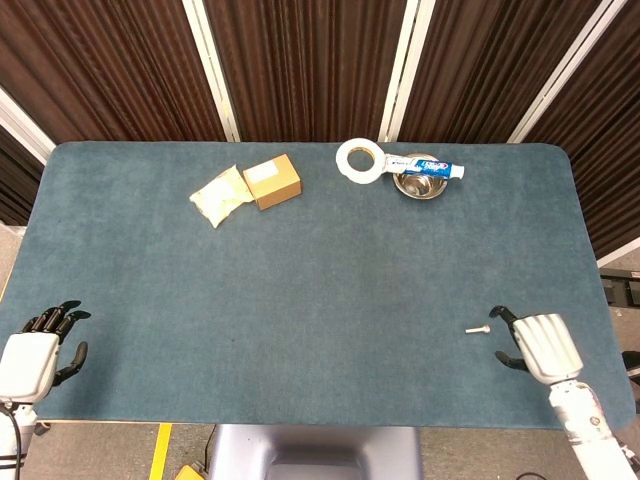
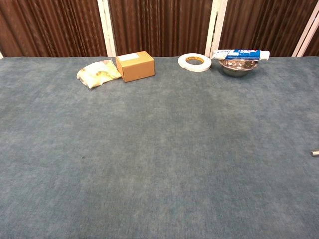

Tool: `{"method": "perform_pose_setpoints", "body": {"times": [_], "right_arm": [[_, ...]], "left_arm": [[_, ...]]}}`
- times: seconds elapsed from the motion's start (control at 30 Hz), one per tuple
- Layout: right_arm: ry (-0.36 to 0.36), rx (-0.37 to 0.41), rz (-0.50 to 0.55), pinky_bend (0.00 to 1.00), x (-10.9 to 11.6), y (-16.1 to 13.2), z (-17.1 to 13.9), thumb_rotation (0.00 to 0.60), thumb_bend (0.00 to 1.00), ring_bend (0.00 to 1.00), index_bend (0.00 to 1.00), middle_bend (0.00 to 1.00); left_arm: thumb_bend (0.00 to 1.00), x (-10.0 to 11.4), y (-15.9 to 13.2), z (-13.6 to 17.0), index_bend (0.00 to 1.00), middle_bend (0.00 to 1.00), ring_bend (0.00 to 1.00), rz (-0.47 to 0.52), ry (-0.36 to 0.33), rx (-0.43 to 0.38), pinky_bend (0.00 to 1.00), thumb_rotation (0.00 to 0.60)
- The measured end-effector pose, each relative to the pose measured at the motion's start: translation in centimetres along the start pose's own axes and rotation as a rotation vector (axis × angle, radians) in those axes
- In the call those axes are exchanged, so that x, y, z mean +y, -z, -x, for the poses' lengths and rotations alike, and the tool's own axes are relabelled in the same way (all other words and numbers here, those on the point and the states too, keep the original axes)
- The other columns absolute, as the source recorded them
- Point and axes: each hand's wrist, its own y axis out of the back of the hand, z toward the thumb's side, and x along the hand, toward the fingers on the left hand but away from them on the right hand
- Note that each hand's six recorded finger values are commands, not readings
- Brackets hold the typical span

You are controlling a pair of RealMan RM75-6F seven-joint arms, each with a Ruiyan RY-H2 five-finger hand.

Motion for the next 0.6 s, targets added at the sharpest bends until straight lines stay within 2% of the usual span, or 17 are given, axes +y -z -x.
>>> {"method": "perform_pose_setpoints", "body": {"times": [0.17, 0.23, 0.47, 0.6], "right_arm": [[-0.111, 0.026, -0.059, 0.98, -1.5, -0.9, 1.2, 0.6, 0.14, 1.0, 0.59, 0.98], [-0.134, 0.028, -0.084, 0.98, -1.9, -1.0, 1.6, 0.6, 0.16, 1.0, 0.6, 0.98], [-0.163, 0.052, -0.122, 0.99, -3.3, -1.5, 2.6, 0.6, 0.24, 1.0, 0.62, 0.98], [-0.178, 0.069, -0.142, 0.99, -4.1, -1.5, 3.3, 0.6, 0.29, 1.0, 0.6, 0.98]], "left_arm": [[0.45, 0.1, 0.1, 0.0, 0.32, 0.2, 0.24, 0.008, -0.003, 0.005, 0.36, 0.6], [0.45, 0.1, 0.2, 0.0, 0.32, 0.2, 0.24, 0.007, -0.002, 0.004, 0.36, 0.6], [0.45, 0.0, 0.2, 0.0, 0.32, 0.2, 0.25, 0.006, 0.001, 0.005, 0.36, 0.6], [0.45, 0.1, 0.1, 0.0, 0.32, 0.2, 0.25, 0.007, -0.002, 0.003, 0.36, 0.6]]}}
